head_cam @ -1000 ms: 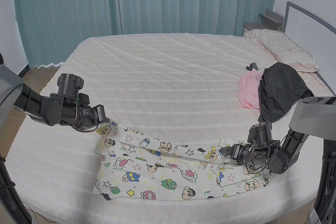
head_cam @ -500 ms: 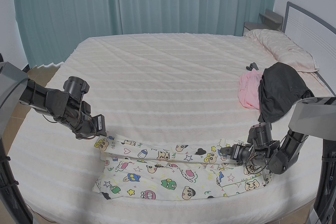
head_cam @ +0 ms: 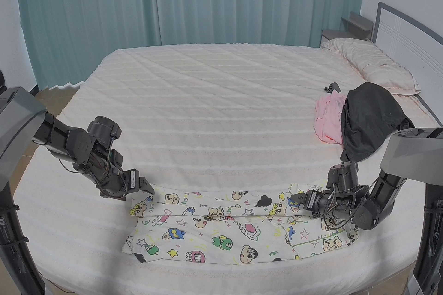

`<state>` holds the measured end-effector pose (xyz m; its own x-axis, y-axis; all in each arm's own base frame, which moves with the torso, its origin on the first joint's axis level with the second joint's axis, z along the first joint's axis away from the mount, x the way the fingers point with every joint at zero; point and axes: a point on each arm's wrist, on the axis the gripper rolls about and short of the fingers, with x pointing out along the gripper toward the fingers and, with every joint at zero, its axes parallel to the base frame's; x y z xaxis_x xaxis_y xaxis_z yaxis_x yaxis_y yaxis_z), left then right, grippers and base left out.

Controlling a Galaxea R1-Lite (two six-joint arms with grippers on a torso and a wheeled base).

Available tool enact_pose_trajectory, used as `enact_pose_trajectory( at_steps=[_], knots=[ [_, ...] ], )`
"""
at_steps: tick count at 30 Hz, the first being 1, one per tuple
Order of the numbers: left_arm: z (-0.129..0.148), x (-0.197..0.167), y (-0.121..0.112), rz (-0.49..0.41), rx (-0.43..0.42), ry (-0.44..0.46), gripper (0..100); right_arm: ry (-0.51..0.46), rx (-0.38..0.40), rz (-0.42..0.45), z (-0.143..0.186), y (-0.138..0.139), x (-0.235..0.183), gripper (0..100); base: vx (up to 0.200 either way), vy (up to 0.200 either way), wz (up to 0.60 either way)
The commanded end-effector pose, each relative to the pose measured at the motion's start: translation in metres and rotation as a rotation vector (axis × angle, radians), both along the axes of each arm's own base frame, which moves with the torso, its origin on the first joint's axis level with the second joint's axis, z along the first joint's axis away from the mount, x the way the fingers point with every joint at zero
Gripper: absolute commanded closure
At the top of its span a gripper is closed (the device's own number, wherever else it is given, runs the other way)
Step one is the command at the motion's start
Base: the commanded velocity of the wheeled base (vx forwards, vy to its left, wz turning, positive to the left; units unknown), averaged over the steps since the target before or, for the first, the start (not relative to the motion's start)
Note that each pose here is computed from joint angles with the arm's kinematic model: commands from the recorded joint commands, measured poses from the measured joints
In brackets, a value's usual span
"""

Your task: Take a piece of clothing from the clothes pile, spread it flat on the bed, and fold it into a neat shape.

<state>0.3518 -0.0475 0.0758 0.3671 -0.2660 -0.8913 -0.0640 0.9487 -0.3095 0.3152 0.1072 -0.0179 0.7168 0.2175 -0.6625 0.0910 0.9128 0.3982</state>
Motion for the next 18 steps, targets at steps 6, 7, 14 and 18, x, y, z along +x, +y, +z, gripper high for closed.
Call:
enact_pose_trajectory(
  at_steps=[6, 7, 14, 18],
  knots=[
    [-0.016, -0.010, 0.007, -0.064, -0.074, 0.011, 0, 0.009, -0.002, 0.000, -0.001, 0.000, -0.002, 0, 0.000, 0.000, 0.00],
    [-0.016, -0.010, 0.007, -0.064, -0.074, 0.011, 0, 0.009, -0.002, 0.000, -0.001, 0.000, -0.002, 0, 0.000, 0.000, 0.00],
    [-0.047, -0.022, 0.034, -0.274, -0.085, -0.121, 0, 0.007, -0.001, 0.004, 0.000, 0.000, -0.003, 0, 0.000, 0.000, 0.00],
    [-0.053, -0.020, 0.038, -0.301, -0.100, -0.160, 0, 0.007, -0.001, 0.004, -0.001, 0.000, -0.002, 0, 0.000, 0.000, 0.00]
  ],
)
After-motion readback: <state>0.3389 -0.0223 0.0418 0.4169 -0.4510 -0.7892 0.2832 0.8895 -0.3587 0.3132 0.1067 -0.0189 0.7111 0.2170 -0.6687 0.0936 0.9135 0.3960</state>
